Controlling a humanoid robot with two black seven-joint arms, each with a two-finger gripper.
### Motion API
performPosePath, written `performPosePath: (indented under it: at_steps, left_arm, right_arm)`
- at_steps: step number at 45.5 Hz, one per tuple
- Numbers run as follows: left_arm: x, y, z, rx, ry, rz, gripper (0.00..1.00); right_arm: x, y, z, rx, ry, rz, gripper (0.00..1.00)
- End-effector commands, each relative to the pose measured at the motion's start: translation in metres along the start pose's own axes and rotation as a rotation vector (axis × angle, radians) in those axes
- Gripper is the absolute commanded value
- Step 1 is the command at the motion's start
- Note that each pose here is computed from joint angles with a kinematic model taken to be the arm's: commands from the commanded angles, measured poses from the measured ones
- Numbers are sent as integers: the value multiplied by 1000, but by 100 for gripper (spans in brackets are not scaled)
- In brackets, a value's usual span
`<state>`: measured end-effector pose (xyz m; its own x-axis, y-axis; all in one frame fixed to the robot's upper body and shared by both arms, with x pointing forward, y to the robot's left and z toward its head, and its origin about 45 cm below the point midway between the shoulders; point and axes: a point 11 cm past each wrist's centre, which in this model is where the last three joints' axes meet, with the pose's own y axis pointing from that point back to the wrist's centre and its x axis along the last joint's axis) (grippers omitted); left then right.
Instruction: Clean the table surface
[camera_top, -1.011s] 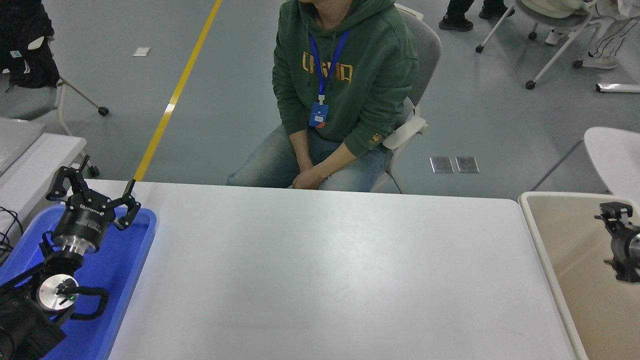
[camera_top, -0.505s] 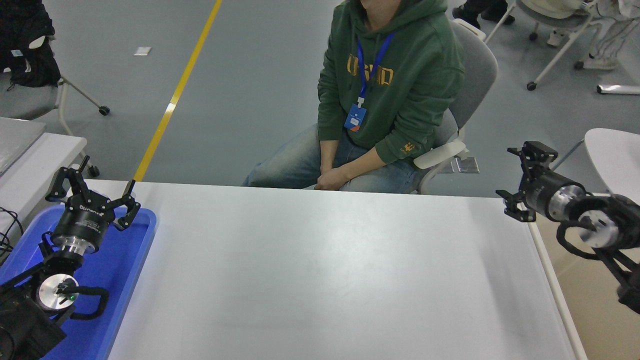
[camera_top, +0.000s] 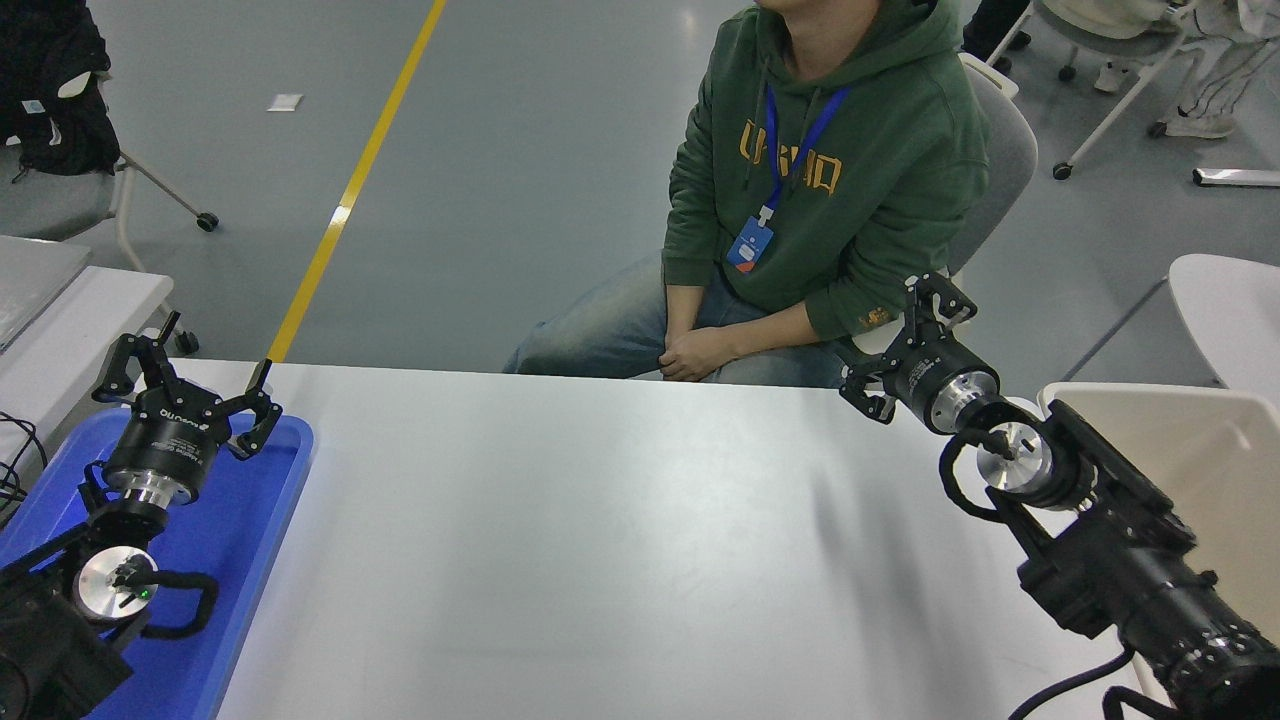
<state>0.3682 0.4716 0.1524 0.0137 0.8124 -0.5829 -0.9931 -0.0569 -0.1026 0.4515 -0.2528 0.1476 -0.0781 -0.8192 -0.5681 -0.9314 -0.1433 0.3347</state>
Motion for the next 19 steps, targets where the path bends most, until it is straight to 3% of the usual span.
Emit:
performPosePath:
  at_steps: [1, 19]
  left_arm:
    - [0, 0, 0, 0, 0, 0, 100]
    - [0, 0, 0, 0, 0, 0, 100]
  right_arm:
    - [9, -3, 26, -29, -102, 53, 100]
    - [14, -2, 25, -28, -99, 62, 100]
